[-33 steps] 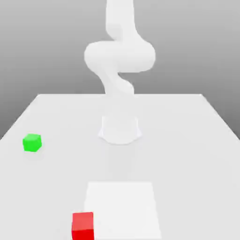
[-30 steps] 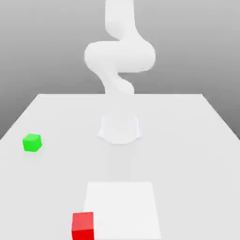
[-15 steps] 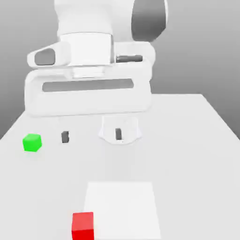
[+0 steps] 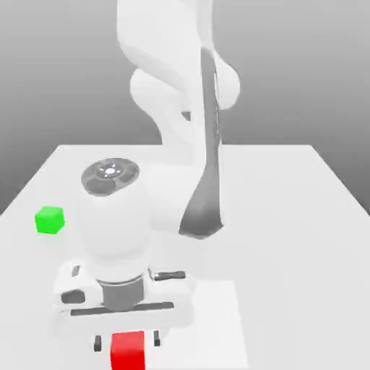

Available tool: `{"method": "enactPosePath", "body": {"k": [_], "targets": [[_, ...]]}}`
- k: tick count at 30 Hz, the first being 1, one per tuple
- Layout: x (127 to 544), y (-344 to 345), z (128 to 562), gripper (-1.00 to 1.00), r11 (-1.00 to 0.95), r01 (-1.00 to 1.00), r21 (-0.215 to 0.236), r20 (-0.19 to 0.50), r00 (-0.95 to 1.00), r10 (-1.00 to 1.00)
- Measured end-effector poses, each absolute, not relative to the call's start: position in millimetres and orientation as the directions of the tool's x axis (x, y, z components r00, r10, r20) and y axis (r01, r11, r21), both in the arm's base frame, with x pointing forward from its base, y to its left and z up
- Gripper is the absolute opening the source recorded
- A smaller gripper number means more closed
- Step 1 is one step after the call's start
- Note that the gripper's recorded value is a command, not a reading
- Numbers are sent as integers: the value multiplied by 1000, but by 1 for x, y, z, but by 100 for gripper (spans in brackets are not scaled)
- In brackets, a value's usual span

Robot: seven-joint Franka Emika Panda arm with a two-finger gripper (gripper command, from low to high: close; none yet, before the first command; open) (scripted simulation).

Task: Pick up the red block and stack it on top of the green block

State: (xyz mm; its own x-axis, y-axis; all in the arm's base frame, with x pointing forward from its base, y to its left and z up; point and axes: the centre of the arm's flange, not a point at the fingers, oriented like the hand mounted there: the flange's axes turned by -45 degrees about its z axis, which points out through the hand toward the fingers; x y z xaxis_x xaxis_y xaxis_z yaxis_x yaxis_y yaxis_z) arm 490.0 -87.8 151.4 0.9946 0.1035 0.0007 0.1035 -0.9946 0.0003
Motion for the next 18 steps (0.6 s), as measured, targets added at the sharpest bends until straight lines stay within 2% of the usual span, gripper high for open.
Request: {"method": "enactPosePath", "body": {"k": [5,10,15,18], "targets": [[490,-88,150,-100,-995,103,0,0,995,103],[487,-96,206,-100,-996,85,4,0,996,85],[430,-199,242,-100,-980,-187,67,8,982,-187],[371,-268,257,-100,-914,-395,89,17,918,-395]]}}
